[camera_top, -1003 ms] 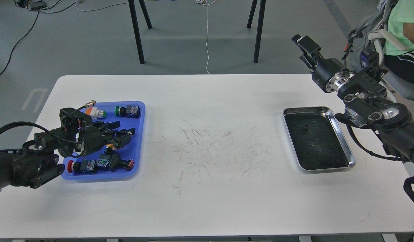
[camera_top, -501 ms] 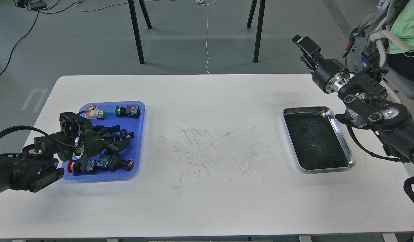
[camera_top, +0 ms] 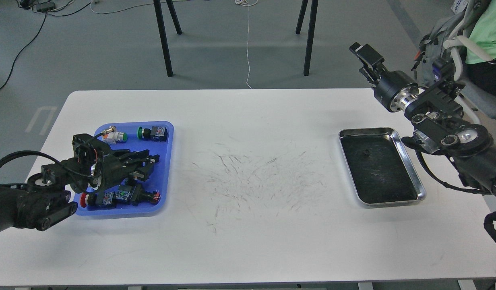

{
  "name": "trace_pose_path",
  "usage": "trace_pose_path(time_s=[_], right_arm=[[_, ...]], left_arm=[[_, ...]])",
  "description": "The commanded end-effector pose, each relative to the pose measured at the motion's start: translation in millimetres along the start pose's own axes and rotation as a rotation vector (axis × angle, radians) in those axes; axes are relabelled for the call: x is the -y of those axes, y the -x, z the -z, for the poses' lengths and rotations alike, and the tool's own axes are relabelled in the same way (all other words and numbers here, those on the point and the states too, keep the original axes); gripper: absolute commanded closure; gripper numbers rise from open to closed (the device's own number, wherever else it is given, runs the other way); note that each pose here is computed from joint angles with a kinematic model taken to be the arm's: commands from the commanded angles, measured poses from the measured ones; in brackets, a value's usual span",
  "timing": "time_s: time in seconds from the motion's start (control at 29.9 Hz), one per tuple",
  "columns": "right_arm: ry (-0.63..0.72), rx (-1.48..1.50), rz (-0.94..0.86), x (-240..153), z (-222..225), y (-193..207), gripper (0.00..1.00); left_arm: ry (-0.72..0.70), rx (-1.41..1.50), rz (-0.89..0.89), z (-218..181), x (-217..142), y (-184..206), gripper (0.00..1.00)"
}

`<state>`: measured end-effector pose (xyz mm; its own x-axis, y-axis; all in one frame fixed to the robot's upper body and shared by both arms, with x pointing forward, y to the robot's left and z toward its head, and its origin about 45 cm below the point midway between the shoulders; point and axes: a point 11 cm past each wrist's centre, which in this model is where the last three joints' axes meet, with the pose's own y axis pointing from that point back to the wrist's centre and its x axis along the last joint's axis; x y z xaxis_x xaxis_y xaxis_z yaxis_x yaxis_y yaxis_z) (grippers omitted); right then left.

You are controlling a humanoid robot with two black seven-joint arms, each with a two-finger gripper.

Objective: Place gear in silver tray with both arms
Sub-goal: 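Reach the left gripper into the blue tray toward another gear, then grasp a black gear with the left gripper and lift it out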

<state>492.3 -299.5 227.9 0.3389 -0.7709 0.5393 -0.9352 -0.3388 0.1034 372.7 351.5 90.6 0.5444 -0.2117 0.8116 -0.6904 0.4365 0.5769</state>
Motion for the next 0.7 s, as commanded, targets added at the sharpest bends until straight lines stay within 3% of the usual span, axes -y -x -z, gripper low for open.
trace_pose_path(time_s=[0.0, 0.67], right_arm=[[0.001, 0.000, 0.000, 0, 0, 1, 0.08], [0.009, -0.005, -0.003, -1, -4, 0, 0.07]], left_arm=[[-0.003, 0.002, -0.007, 1, -1, -1, 0.71], [-0.025, -0.014, -0.048, 14, -18, -9, 0.78]])
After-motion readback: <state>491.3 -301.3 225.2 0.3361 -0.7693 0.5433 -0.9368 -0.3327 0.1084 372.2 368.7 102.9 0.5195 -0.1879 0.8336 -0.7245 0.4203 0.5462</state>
